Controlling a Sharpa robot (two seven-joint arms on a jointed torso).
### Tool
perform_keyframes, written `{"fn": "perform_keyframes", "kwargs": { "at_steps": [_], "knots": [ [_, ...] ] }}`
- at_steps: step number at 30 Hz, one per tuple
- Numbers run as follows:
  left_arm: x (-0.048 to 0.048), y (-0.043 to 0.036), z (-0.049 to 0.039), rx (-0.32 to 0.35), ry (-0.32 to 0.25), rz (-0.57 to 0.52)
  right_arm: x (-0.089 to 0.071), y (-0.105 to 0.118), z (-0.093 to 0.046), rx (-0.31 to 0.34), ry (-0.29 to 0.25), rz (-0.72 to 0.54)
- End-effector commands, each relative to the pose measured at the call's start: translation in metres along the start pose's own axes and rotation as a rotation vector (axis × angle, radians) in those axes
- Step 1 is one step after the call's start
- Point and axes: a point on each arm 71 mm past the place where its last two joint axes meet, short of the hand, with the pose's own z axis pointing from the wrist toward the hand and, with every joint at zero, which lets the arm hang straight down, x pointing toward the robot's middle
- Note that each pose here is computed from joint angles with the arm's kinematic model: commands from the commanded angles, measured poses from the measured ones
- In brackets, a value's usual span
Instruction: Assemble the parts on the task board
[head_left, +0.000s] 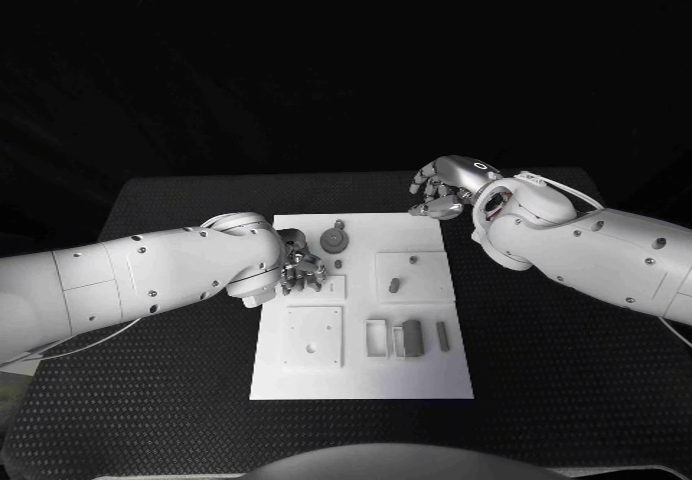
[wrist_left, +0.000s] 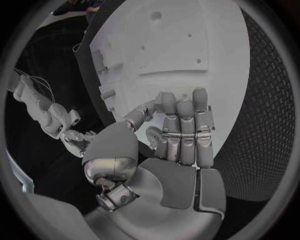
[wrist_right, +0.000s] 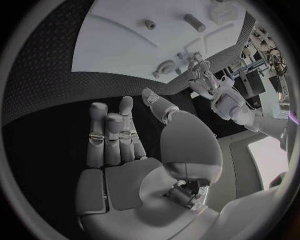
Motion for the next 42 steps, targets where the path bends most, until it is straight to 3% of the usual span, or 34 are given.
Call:
{"fn": "perform_keyframes", "kwargs": {
  "at_steps": [1,42],
  "knots": [
    [0.0063,-0.0033,0.0006,0.015,0.016,0.013,0.0006,0.0008,-0.0001,-0.011,0.009,-0.009],
    [0.0061,0.0007,0.0001,0.015,0.013,0.008,0.0008,0.001,0.0003,-0.011,0.009,-0.005]
  ]
}}
